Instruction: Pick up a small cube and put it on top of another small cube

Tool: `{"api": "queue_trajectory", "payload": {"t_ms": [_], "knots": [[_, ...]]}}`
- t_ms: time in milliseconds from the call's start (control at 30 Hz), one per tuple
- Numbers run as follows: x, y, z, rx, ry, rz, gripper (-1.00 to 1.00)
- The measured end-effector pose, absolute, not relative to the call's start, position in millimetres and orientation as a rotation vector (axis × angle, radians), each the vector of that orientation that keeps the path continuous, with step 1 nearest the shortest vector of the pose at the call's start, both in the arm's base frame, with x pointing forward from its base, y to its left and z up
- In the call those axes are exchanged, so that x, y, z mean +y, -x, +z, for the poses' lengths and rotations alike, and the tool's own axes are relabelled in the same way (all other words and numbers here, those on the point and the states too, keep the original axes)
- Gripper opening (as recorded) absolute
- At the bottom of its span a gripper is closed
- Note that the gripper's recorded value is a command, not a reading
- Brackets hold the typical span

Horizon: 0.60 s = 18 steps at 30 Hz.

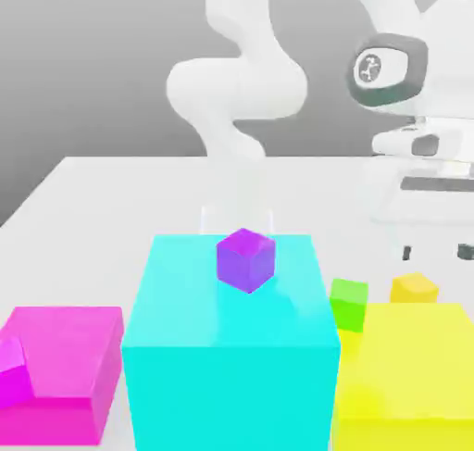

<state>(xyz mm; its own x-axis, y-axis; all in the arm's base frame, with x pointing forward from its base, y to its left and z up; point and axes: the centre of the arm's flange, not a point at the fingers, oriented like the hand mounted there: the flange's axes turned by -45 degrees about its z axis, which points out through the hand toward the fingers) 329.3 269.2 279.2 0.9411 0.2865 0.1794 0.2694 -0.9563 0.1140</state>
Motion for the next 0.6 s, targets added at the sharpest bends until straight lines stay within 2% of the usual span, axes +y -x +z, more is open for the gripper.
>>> {"api": "queue_trajectory", "payload": {"t_ms": [133,267,600], "knots": [[298,-267,232,0.556,-3.038,0.15,0.0],[315,-210,202,0.651,-3.07,0.019,0.0],[320,-213,176,0.618,-3.101,0.006,0.0]]}}
